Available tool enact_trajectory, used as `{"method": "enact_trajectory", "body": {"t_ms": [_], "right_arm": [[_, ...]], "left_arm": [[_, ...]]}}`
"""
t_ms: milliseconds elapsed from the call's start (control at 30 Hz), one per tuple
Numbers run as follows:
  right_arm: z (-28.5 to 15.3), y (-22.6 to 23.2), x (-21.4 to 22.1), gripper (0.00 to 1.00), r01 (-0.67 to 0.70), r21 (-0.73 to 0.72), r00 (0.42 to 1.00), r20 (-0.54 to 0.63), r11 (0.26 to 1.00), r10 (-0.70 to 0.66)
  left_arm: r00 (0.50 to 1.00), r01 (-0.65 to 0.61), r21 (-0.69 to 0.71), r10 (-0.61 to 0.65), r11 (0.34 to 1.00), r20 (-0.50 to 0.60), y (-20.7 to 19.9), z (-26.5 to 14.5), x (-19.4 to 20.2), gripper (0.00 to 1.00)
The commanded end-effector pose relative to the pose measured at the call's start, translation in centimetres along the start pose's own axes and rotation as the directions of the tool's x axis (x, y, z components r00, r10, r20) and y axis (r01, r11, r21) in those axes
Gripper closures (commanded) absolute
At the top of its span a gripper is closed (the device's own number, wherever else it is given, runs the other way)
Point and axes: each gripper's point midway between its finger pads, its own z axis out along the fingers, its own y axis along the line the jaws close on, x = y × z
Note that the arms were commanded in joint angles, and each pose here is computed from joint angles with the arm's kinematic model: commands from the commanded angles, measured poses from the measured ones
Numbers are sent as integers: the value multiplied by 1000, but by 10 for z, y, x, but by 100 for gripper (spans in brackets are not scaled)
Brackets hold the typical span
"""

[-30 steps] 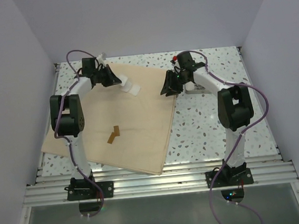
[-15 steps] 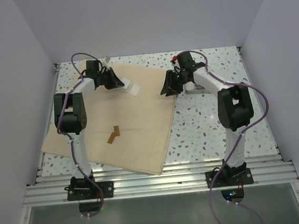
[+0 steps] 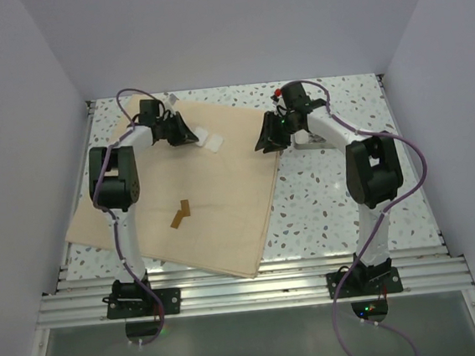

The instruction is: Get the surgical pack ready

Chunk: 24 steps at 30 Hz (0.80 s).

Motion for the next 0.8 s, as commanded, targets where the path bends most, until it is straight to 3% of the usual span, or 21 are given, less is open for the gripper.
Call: {"method": "enact_trajectory", "body": {"t_ms": [0, 200, 333, 467, 633, 767], "right_arm": [[-13, 17, -9, 61, 24, -43, 999, 35, 999, -23], [-12, 17, -9, 61, 21, -45, 999, 33, 999, -19], [-12, 18, -8, 61, 21, -49, 999, 29, 999, -20], [-12, 19, -8, 61, 21, -56, 999, 29, 998, -19], [-12, 20, -7, 62, 18, -62, 999, 33, 998, -16], [-12, 18, -5, 61, 15, -61, 1000, 28, 998, -14]], "left_arm": [[999, -15, 7, 14, 1000, 36, -3, 6, -13, 93], [999, -10, -10, 11, 1000, 32, 2, 10, -14, 85], [1000, -16, -25, 17, 1000, 24, 2, 7, -15, 62], [998, -48, -74, 51, 996, 40, -3, -8, -23, 50], [995, -84, -125, 89, 989, 34, -7, -21, -30, 43], [993, -107, -137, 112, 985, 29, -18, -25, -31, 44]]}}
